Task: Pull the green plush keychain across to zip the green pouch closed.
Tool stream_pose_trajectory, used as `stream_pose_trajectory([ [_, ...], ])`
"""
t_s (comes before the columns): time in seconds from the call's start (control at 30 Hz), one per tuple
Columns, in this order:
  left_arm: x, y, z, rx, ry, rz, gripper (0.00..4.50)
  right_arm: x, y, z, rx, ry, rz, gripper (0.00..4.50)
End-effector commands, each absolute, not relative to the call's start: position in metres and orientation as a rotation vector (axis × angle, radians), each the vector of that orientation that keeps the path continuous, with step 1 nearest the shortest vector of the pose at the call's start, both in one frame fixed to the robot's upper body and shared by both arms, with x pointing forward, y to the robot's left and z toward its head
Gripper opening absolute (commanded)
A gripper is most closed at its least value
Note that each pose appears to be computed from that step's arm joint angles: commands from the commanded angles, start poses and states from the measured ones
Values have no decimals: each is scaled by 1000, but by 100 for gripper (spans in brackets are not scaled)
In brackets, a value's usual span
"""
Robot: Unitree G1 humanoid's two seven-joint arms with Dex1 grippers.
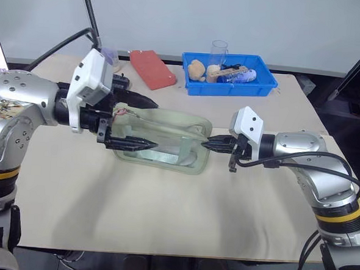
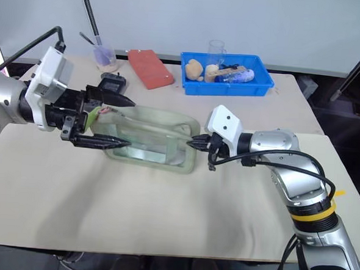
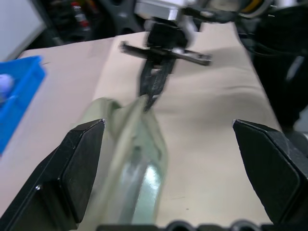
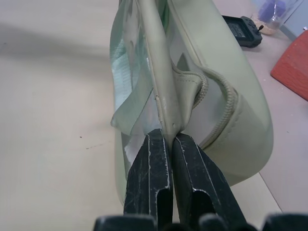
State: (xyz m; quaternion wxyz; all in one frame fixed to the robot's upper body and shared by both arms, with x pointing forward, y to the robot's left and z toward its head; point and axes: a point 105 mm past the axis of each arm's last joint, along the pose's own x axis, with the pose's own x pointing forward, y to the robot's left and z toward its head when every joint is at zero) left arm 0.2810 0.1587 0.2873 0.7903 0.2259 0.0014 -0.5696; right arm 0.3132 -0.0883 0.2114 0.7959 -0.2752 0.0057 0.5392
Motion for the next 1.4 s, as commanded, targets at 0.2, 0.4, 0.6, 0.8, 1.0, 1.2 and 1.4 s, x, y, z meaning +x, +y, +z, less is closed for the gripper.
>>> stream_pose_trajectory([
  [0.2,298,260,275,254,16,-748,450,316,-91,226,-651,-55,1139,3],
  [0.4,287,255,230,300,111,-756,450,318,-91,225,-656,-54,1150,3],
  [0.6,294,247,231,317,63,-747,450,319,-89,226,-658,-55,1156,3],
  [0.8,301,242,234,342,36,-761,275,317,-90,223,-671,-47,1159,0],
  [1.0,304,242,256,361,-3,-762,6,317,-91,224,-669,-51,1143,0],
  [1.2,305,212,289,523,-65,-866,6,318,-91,223,-663,-48,1139,0],
  [1.4,314,166,284,707,-106,-1005,6,320,-86,226,-660,-62,1141,0],
])
